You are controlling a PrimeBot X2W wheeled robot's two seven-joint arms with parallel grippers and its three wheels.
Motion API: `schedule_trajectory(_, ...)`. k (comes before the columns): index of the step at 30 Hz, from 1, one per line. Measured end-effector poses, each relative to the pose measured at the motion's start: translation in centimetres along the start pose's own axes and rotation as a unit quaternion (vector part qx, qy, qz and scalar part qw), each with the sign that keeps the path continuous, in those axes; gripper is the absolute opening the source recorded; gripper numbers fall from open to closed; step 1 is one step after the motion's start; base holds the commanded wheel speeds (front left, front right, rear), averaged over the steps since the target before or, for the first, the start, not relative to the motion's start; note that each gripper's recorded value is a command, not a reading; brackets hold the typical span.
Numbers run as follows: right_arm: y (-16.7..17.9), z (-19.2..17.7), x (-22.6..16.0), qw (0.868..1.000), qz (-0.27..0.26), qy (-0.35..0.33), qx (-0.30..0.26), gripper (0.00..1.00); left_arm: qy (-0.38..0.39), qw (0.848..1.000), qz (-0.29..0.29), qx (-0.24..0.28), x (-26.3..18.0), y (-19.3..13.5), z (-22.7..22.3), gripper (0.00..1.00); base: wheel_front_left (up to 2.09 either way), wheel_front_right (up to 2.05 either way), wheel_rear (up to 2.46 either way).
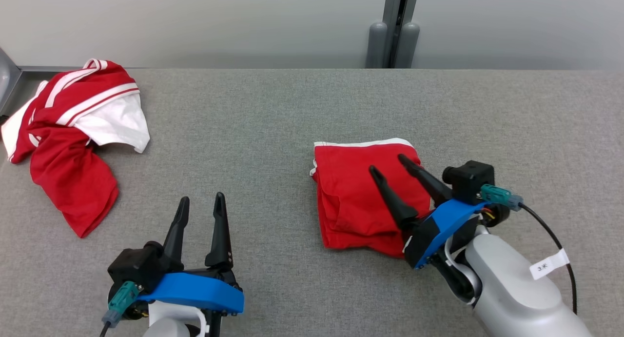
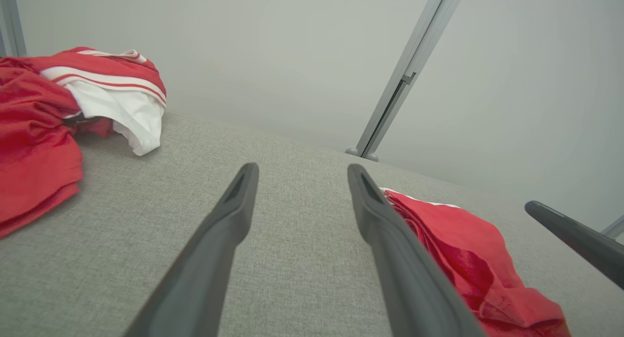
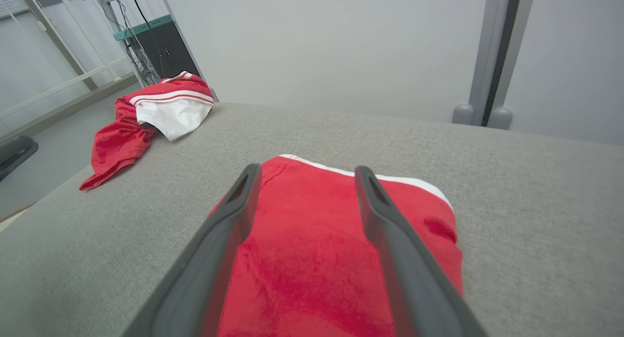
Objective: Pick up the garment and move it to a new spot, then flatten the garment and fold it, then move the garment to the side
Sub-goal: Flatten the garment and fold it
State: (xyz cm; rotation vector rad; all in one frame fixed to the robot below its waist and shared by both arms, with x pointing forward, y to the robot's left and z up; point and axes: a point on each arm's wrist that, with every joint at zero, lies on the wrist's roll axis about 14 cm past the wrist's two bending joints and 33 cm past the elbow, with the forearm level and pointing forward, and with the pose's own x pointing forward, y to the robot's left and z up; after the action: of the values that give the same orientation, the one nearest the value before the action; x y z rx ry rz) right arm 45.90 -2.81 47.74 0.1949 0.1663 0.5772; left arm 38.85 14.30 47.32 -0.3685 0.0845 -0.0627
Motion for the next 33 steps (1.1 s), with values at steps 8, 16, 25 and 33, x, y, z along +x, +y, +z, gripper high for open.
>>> schedule_trajectory(8, -2.2, 0.3, -0.3, 0.998, -0.029, -0.008, -0.06, 0.58, 0.005, 1.0, -0.002, -0.003, -0.5, -0.3, -0.5, 1.0, 0.0, 0.0, 0.0)
schedule_trajectory(16, 2.0, -4.4, -0.1, 0.992, 0.028, 0.053, -0.107, 0.0, 0.005, 1.0, 0.008, -0.004, -0.7, 0.4, -0.6, 1.0, 0.0, 0.0, 0.0)
schedule_trajectory(25, 5.7, -9.6, -1.0, 0.979, 0.09, 0.129, -0.128, 0.0, 0.002, 1.0, 0.022, -0.004, -0.9, 1.4, -0.4, 1.0, 0.0, 0.0, 0.0)
schedule_trajectory(33, 6.6, -9.7, -0.8, 0.976, 0.108, 0.132, -0.136, 0.04, 0.002, 1.0, 0.021, -0.003, -0.6, 1.3, -0.5, 1.0, 0.0, 0.0, 0.0)
